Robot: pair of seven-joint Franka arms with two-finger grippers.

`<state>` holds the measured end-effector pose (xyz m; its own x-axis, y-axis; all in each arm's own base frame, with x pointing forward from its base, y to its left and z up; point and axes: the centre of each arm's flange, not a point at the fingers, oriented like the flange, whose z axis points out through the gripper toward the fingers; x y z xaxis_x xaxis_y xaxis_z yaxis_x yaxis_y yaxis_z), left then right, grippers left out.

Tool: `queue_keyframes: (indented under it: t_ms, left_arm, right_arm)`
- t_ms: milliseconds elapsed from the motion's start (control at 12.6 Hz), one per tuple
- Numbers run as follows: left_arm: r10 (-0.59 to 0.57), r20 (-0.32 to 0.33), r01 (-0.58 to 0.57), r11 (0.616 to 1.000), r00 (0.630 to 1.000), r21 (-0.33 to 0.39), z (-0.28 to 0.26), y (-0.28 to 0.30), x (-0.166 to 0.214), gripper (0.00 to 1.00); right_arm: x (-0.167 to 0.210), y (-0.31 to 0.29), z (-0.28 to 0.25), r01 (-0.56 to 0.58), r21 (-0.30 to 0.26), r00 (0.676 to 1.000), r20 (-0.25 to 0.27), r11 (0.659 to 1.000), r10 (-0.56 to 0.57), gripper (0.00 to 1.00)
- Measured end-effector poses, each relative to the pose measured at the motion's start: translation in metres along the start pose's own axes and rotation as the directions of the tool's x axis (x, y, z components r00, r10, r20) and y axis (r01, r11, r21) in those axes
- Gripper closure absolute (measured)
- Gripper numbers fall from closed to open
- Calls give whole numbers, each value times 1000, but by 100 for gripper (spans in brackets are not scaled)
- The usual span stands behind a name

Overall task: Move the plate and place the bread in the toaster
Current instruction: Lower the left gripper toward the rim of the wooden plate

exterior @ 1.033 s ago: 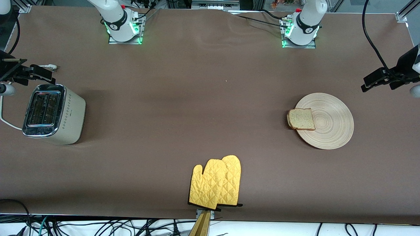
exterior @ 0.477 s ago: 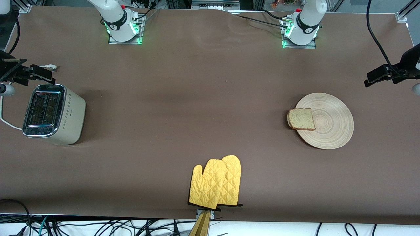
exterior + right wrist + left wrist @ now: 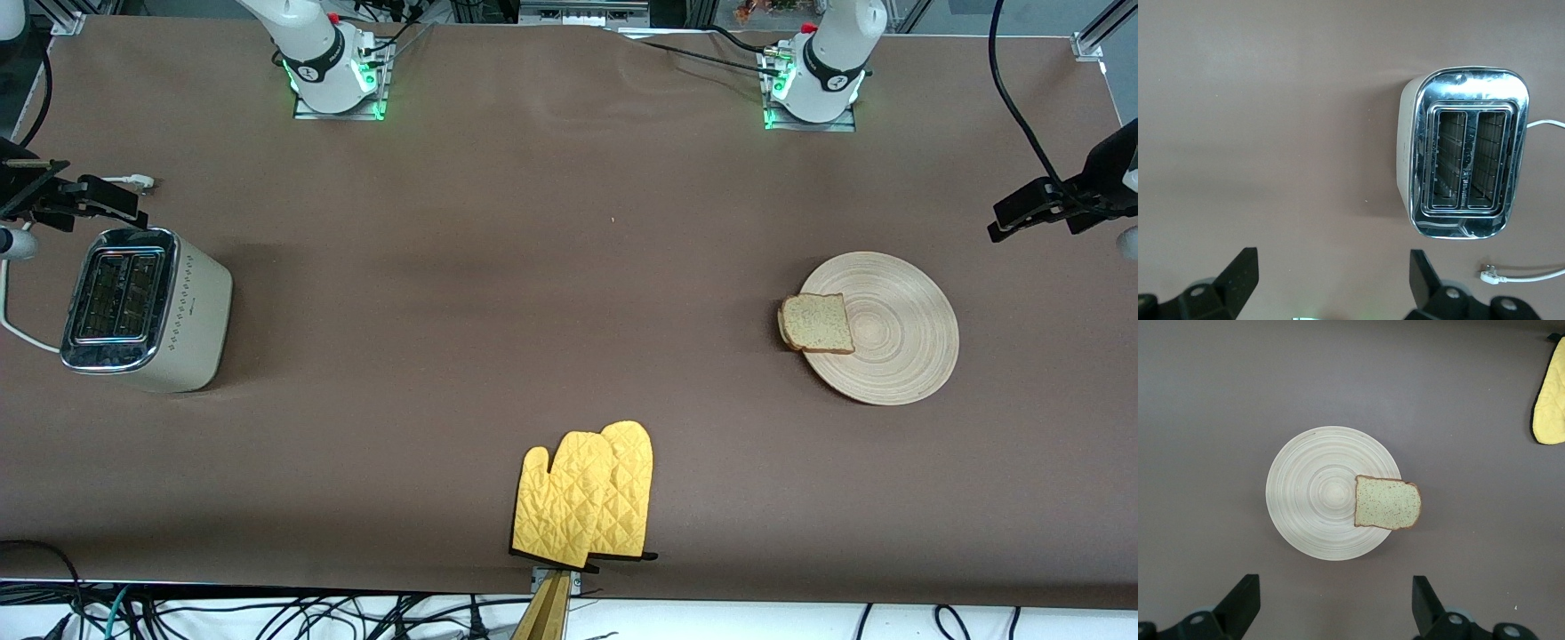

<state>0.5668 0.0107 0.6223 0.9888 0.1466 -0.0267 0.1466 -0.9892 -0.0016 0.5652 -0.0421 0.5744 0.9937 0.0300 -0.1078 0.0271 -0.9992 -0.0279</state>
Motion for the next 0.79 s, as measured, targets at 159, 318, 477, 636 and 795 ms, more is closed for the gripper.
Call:
queue_keyframes:
  t_ms: [159, 318, 477, 636, 795]
  left_arm:
    - [0, 0, 0, 1000, 1000, 0, 0, 0, 0, 0]
    - [0, 0, 0, 1000, 1000, 0, 0, 0, 0, 0]
    - [-1, 10, 1, 1000, 1000, 1, 2, -1, -1, 0]
    - [-8, 25, 8, 1000, 1000, 3, 3, -5, -1, 0]
    - [-18, 32, 18, 1000, 999, 4, 4, -10, -1, 0]
  right_arm:
    - [0, 0, 0, 0, 0, 1000, 0, 1000, 0, 0]
    - [0, 0, 0, 0, 0, 1000, 0, 1000, 0, 0]
    - [0, 0, 0, 0, 0, 1000, 1, 1000, 0, 0]
    - [0, 0, 1, 0, 0, 1000, 3, 1000, 0, 0]
    - [1, 0, 1, 0, 0, 1000, 3, 1000, 0, 0]
